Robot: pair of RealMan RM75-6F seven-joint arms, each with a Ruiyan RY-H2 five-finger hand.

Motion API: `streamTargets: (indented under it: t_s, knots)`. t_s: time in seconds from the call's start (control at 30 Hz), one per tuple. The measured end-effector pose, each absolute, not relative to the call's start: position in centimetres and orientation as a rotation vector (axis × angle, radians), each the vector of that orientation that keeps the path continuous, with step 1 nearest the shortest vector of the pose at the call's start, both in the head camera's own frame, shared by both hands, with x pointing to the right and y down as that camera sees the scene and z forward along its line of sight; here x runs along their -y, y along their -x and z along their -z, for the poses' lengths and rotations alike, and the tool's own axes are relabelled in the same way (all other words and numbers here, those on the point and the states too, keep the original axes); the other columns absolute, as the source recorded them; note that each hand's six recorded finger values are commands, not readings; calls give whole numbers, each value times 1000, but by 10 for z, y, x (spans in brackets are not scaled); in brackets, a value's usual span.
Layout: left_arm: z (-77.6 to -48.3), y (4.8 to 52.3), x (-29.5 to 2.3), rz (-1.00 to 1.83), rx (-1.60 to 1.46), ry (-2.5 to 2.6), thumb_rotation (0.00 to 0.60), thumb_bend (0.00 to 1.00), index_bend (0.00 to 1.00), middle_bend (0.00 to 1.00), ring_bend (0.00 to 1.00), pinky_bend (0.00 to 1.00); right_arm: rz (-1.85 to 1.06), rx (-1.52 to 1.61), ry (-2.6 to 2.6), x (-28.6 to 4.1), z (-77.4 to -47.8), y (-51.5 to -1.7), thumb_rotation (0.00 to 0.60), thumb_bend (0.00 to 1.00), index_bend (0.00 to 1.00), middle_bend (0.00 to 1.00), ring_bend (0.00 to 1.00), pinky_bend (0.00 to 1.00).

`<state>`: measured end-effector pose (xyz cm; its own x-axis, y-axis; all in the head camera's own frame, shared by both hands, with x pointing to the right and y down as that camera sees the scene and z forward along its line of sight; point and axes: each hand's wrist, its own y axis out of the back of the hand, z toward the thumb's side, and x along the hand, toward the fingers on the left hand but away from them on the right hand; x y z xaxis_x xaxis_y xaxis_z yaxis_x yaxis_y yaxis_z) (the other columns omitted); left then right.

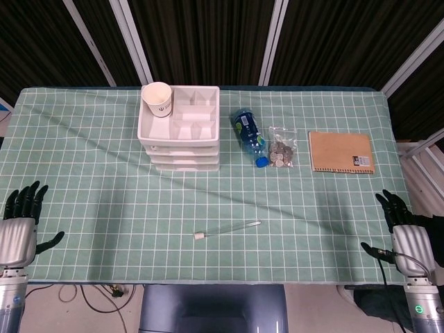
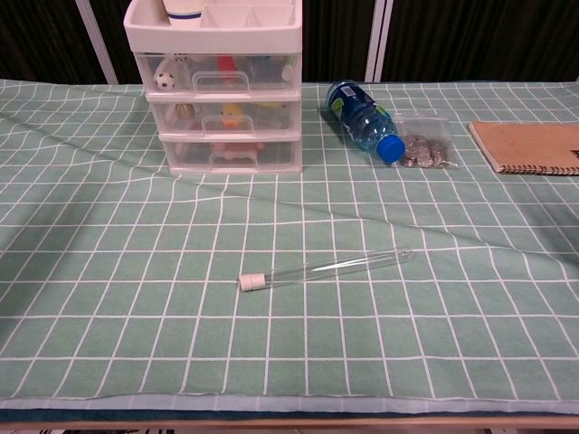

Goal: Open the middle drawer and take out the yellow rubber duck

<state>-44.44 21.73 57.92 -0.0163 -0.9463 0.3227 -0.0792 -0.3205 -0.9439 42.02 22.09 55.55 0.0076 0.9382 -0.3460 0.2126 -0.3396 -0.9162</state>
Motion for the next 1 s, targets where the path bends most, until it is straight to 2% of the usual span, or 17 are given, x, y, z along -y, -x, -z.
streamTargets:
  t_s: [0.07, 0.1, 0.17, 0.27, 0.33, 0.43, 0.53, 0.63, 1.0]
  knots:
    - [-578, 441, -216, 1422, -1119, 1506, 600, 19, 0, 4, 12, 107, -1383, 1205, 1619, -221, -555, -420, 600, 23, 0, 0, 0, 222]
    - [-578, 439, -215, 1411, -1124, 1514, 600, 25, 0, 24, 42, 187, -1384, 1208, 1619, -221, -555, -421, 600, 23, 0, 0, 0, 222]
    - [-576, 431, -210, 1376, -1139, 1538, 600, 47, 0, 119, 168, 340, -1385, 1211, 1619, -221, -554, -422, 600, 23, 0, 0, 0, 222]
    - [-573, 412, -197, 1292, -1173, 1585, 600, 156, 12, 404, 463, 605, -1386, 1214, 1623, -221, -554, -423, 600, 23, 0, 0, 0, 222]
    - [-574, 403, -191, 1268, -1197, 1614, 600, 294, 40, 639, 677, 776, -1386, 1216, 1628, -221, -554, -423, 600, 23, 0, 0, 0, 222]
    - [-580, 385, -182, 1259, -1236, 1694, 600, 407, 65, 814, 831, 907, -1388, 1212, 1636, -222, -555, -422, 600, 24, 0, 0, 0, 222]
    - [-588, 366, -172, 1268, -1262, 1777, 600, 460, 82, 907, 920, 986, -1389, 1213, 1640, -222, -556, -422, 600, 24, 0, 0, 0, 222]
    - [-596, 349, -165, 1278, -1285, 1852, 600, 488, 86, 948, 959, 1000, -1391, 1219, 1640, -222, -556, -423, 600, 23, 0, 0, 0, 222]
    - [-636, 280, -146, 1327, -1387, 2169, 600, 513, 86, 973, 979, 1000, -1409, 1263, 1659, -220, -558, -427, 600, 23, 0, 0, 0, 222]
